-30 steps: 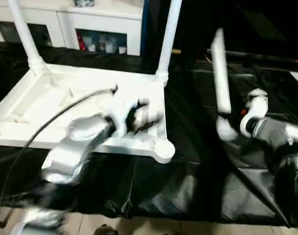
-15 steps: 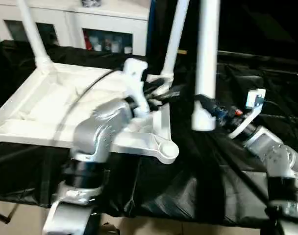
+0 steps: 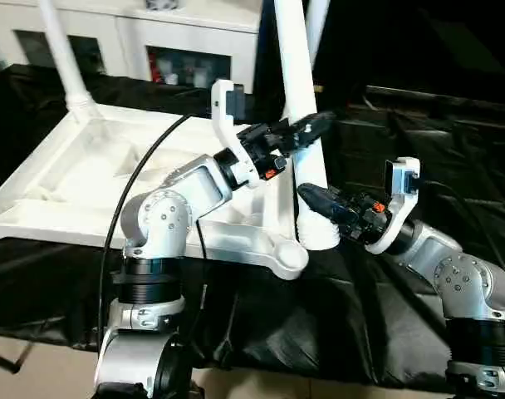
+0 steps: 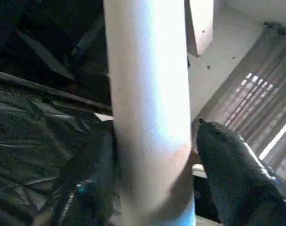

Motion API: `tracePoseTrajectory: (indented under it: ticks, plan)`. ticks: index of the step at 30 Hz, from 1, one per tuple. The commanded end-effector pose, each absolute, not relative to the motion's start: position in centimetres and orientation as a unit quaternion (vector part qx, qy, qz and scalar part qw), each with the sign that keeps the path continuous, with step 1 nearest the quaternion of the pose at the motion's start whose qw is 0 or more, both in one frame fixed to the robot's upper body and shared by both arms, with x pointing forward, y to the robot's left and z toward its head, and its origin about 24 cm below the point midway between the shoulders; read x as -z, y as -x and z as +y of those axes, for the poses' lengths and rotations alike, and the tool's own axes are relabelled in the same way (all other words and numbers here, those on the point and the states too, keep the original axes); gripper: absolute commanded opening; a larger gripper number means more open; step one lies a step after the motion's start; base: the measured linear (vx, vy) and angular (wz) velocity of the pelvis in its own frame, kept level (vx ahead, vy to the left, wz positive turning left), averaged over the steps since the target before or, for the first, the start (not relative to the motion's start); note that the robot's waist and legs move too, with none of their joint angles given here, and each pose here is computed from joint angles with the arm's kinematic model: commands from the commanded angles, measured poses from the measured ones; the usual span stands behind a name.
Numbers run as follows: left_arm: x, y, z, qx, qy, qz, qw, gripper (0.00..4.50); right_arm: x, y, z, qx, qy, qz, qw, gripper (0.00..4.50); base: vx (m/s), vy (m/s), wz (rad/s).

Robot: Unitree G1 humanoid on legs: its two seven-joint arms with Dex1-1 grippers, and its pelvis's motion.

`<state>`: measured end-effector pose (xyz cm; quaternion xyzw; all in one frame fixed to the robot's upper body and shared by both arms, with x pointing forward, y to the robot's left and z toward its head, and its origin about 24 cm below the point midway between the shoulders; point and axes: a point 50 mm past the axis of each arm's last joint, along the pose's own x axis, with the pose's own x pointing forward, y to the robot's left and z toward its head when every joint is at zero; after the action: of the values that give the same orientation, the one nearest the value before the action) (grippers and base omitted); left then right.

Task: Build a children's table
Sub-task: Pick table leg

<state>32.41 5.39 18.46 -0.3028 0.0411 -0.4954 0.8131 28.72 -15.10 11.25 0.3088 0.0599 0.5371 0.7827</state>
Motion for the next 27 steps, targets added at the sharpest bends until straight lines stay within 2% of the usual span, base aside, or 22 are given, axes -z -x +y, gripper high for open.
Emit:
tracePoseTrajectory:
  ticks: [1, 3, 5, 12, 15, 16, 17, 20, 22, 24, 27]
  plan:
    - [-19.1, -32.4, 4.9, 0.506, 0.301, 0.041, 0.807, 2.56, -11.5, -28.4, -15.1, -0.542, -0.303, 0.063, 0.781, 1.88, 0.000, 0.000, 0.00]
    - [-19.2, -32.3, 4.9, 0.509, 0.304, 0.042, 0.804, 2.45, -11.5, -28.4, -15.0, -0.543, -0.302, 0.065, 0.781, 1.88, 0.000, 0.000, 0.00]
    - [-19.2, -32.3, 5.0, 0.508, 0.306, 0.042, 0.804, 2.12, -11.5, -28.3, -15.0, -0.544, -0.300, 0.068, 0.780, 1.88, 0.000, 0.000, 0.00]
    - [-19.2, -32.4, 5.1, 0.504, 0.308, 0.038, 0.806, 1.89, -11.5, -28.4, -14.9, -0.544, -0.291, 0.072, 0.784, 1.88, 0.000, 0.000, 0.00]
    - [-19.4, -32.6, 5.2, 0.496, 0.291, 0.032, 0.818, 1.88, -11.3, -28.8, -14.7, -0.528, -0.263, 0.077, 0.804, 1.88, 0.000, 0.000, 0.00]
    - [-19.4, -32.6, 5.2, 0.495, 0.288, 0.031, 0.819, 1.88, -11.3, -28.9, -14.7, -0.526, -0.258, 0.078, 0.807, 2.23, 0.000, 0.000, 0.00]
    - [-19.5, -32.7, 5.2, 0.489, 0.264, 0.025, 0.831, 1.88, -11.2, -29.2, -14.4, -0.517, -0.229, 0.084, 0.821, 2.44, 0.000, 0.000, 0.00]
    - [-19.6, -32.7, 5.1, 0.482, 0.241, 0.017, 0.842, 1.88, -11.2, -29.4, -13.8, -0.512, -0.200, 0.087, 0.831, 2.66, 0.000, 0.000, 0.00]
    - [-19.9, -33.0, 4.9, 0.457, 0.197, 0.002, 0.867, 1.86, -11.3, -30.1, -12.5, -0.481, -0.159, 0.085, 0.858, 2.98, 0.000, 0.000, 0.00]
    - [-20.0, -33.4, 4.8, 0.428, 0.155, -0.011, 0.890, 1.86, -11.2, -31.0, -11.1, -0.445, -0.139, 0.097, 0.879, 3.01, 0.000, 0.000, 0.00]
    - [-20.3, -33.6, 4.7, 0.400, 0.132, -0.018, 0.907, 1.86, -10.9, -31.7, -10.1, -0.417, -0.116, 0.104, 0.895, 3.01, 0.000, 0.000, 0.00]
